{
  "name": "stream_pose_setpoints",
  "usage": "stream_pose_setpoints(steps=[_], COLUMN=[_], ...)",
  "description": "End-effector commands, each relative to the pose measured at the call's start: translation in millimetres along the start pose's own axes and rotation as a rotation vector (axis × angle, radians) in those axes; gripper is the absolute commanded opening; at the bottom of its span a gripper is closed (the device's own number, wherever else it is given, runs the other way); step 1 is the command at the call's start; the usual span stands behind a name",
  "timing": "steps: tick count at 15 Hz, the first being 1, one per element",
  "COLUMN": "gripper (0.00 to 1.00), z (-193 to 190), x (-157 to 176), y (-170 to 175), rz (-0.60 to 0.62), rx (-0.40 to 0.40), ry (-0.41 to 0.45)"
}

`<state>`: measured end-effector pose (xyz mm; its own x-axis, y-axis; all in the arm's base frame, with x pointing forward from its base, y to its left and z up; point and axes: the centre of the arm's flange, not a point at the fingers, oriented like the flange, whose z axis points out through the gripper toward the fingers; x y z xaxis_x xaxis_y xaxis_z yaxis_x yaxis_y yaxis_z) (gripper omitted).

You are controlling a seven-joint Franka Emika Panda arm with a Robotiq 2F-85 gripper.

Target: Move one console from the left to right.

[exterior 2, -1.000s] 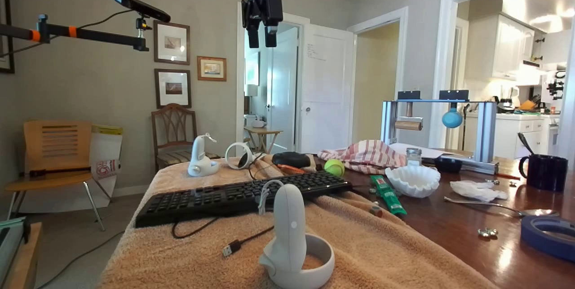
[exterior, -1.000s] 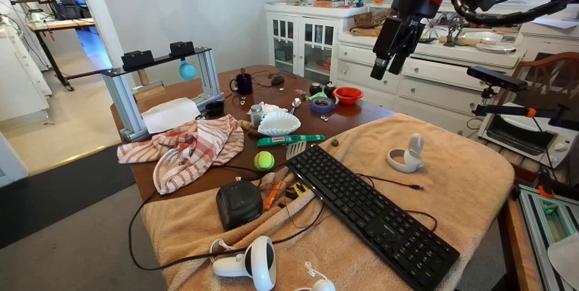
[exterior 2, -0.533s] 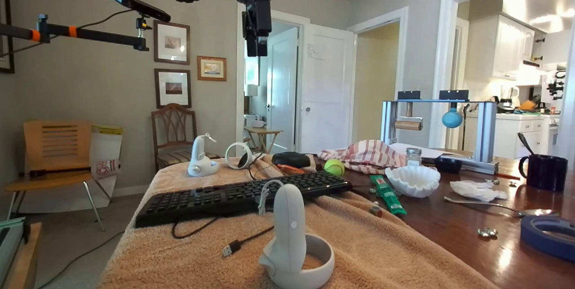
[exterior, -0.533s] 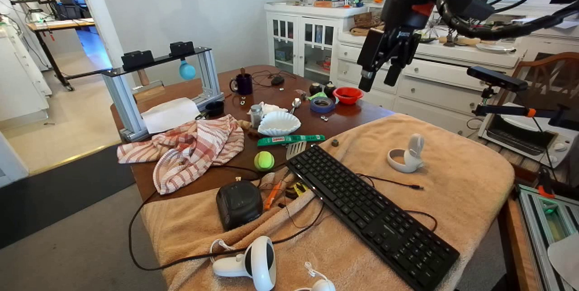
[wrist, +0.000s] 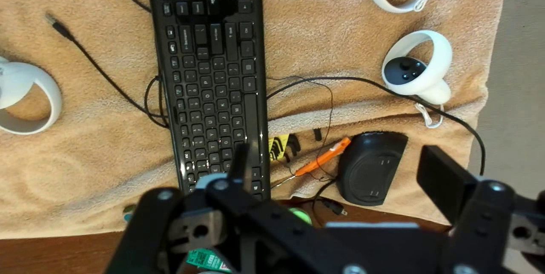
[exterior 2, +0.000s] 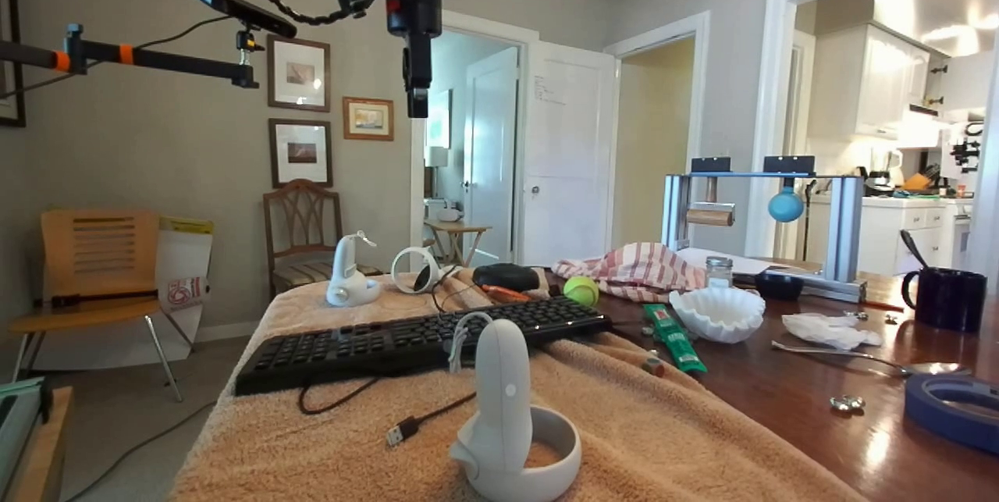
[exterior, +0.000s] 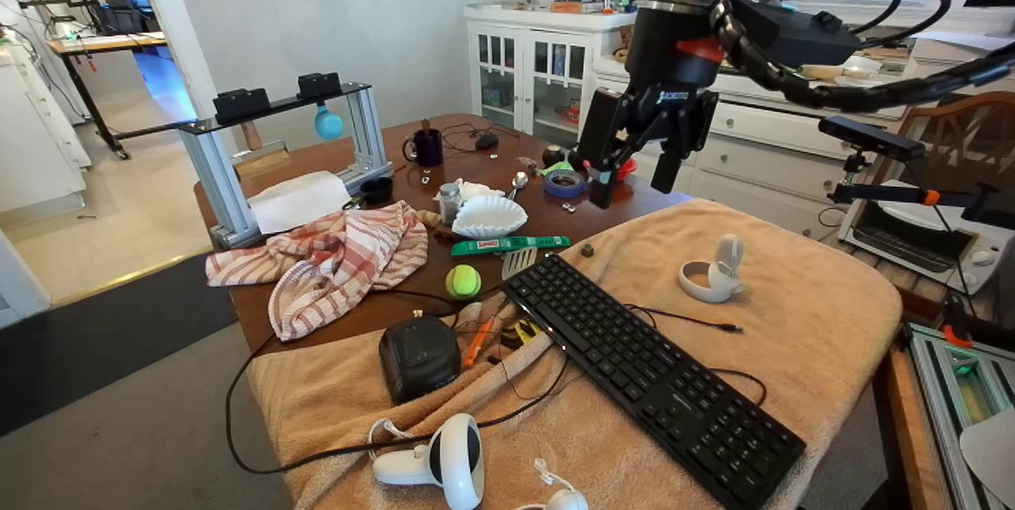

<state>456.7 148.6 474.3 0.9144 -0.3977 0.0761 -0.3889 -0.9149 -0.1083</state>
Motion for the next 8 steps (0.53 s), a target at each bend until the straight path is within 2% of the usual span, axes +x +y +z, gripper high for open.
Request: stream_pose_setpoints(steps=[1, 8], gripper=[1.00, 1.00], z=[13.5, 55.7], x=[-5.4, -39.0], y=[-34.4, -73.3], rz=[0.030, 0.015], rx=[0.017, 0.002], ry=[-0.035, -0.109])
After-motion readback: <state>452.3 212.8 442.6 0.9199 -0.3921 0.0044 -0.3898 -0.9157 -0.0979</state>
